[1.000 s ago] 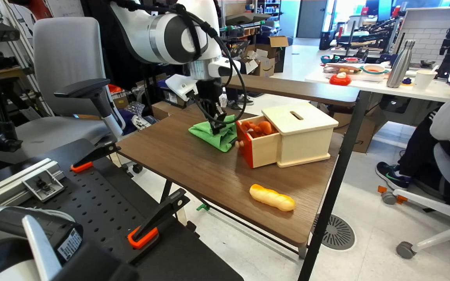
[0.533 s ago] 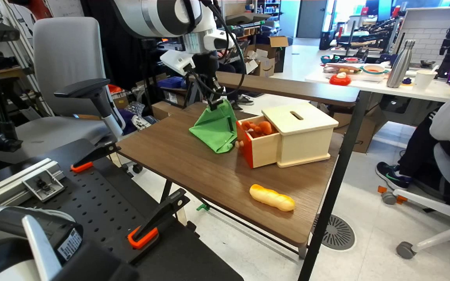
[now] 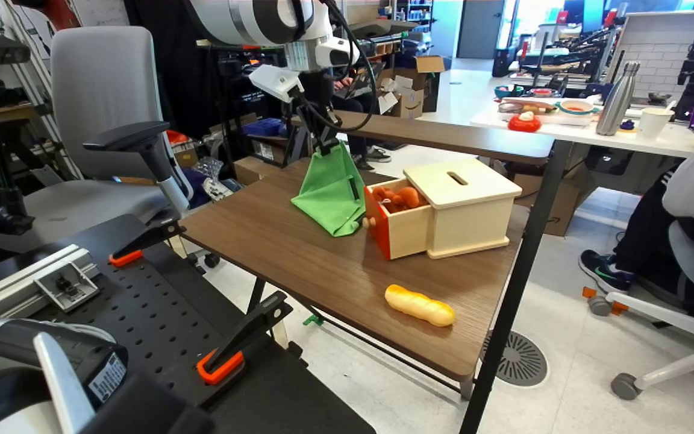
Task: Unfold the green cloth once
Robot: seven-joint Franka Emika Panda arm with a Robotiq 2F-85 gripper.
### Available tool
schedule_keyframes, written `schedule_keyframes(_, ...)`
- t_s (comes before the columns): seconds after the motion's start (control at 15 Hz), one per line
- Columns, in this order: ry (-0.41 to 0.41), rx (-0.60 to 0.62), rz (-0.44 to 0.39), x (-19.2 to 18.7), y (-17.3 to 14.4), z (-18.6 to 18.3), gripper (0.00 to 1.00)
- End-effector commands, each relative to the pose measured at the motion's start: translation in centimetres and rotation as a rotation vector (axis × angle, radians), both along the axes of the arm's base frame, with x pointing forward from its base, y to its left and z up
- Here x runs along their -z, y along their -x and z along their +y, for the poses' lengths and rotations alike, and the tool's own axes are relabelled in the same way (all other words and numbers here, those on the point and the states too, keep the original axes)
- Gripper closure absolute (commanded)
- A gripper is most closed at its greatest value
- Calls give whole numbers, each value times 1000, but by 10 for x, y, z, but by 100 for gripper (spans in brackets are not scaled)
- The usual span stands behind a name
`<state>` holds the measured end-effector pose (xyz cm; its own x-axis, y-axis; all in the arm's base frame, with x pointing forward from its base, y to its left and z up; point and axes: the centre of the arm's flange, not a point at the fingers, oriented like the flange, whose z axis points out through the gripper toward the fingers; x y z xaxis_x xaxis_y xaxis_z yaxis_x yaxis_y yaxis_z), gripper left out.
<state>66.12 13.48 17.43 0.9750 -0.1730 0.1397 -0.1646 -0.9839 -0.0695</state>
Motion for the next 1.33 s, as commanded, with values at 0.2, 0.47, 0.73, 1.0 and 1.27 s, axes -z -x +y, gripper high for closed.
schedule_keyframes(0.2, -8, -92, 62, 50, -42, 20, 99)
schedule_keyframes(0.47, 8, -133, 90, 82, -40, 28, 99)
schedule_keyframes(0.73, 6, -139, 71, 93, -47, 36, 99)
schedule_keyframes(1.0, 0, -138, 52, 92, -58, 39, 99)
schedule_keyframes(1.27, -3, -135, 37, 91, -66, 43, 99)
